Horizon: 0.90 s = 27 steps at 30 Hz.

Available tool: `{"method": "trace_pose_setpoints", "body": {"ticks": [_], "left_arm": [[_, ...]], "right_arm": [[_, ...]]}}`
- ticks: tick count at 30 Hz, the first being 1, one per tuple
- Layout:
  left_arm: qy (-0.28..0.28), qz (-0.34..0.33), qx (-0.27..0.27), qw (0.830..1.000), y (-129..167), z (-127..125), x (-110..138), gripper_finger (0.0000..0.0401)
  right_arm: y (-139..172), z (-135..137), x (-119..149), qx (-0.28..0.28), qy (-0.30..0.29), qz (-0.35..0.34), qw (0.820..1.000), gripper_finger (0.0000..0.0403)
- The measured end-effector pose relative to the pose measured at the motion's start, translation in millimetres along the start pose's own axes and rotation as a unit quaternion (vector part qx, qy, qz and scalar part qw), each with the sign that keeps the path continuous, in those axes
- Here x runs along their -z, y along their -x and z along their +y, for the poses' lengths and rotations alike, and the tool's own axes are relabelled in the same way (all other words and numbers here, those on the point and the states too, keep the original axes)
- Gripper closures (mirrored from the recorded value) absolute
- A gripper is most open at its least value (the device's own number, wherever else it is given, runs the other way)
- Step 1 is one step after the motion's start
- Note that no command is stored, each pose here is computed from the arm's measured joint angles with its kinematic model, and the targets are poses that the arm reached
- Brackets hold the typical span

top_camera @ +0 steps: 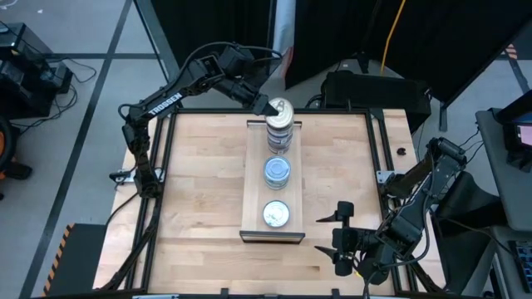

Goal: Stack canned seafood by type on shelf
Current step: Stack the blue-pink tuna can on the other blue-pink tuna can

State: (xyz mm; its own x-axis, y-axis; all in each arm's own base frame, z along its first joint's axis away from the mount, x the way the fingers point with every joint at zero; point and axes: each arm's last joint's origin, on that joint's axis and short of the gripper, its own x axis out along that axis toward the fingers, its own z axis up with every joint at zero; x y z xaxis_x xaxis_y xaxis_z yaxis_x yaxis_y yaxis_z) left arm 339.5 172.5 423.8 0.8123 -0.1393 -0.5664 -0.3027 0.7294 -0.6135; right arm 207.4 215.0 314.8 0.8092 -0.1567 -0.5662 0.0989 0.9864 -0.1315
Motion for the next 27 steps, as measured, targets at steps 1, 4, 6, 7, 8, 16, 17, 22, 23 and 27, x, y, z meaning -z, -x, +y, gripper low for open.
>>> {"method": "trace_pose_setpoints", "body": {"ticks": [1, 4, 6, 7, 8, 16, 17, 22, 23, 27], "left_arm": [[0.0, -0.001, -0.002, 1.0, 0.0, 0.2, -0.1, 0.0144], [-0.001, -0.003, -0.007, 1.0, -0.1, 0.4, -0.2, 0.0144], [-0.003, -0.003, -0.007, 1.0, 0.0, 0.3, -0.3, 0.0144], [-0.005, -0.003, -0.007, 1.0, -0.2, 0.2, -0.1, 0.0144], [-0.011, -0.004, -0.008, 1.0, -0.4, 0.0, -0.1, 0.0143], [-0.039, -0.021, -0.024, 0.999, -3.7, -3.2, -1.4, 0.0116], [-0.043, -0.022, -0.027, 0.998, -4.2, -3.4, -1.4, 0.0114], [-0.051, -0.018, -0.029, 0.998, -6.4, -3.2, -0.6, 0.0113], [-0.051, -0.018, -0.029, 0.998, -6.4, -3.1, -0.5, 0.0113], [-0.058, -0.018, -0.028, 0.998, -6.2, -3.0, -0.7, 0.0113]], "right_arm": [[0.0, 0.0, 0.0, 0.0, 0.0, 0.0, 1.0, 0.0074], [0.0, 0.0, 0.0, 0.0, 0.0, 0.0, 1.0, 0.0074], [0.0, 0.0, 0.0, 0.0, 0.0, 0.0, 1.0, 0.0074], [0.0, 0.0, 0.0, 0.0, 0.0, 0.0, 1.0, 0.0074], [0.0, 0.0, 0.0, 0.0, 0.0, 0.0, 1.0, 0.0074], [0.0, 0.0, 0.0, 0.0, 0.0, 0.0, 1.0, 0.0074], [0.0, 0.0, -0.1, 0.0, 0.0, 0.0, 1.0, 0.0074], [0.0, 0.0, -0.1, 0.0, 0.0, 0.0, 1.0, 0.0074], [0.0, 0.0, 0.0, 0.0, 0.0, 0.0, 1.0, 0.0074], [0.0, 0.0, 0.0, 0.0, 0.0, 0.0, 1.0, 0.0074]]}}
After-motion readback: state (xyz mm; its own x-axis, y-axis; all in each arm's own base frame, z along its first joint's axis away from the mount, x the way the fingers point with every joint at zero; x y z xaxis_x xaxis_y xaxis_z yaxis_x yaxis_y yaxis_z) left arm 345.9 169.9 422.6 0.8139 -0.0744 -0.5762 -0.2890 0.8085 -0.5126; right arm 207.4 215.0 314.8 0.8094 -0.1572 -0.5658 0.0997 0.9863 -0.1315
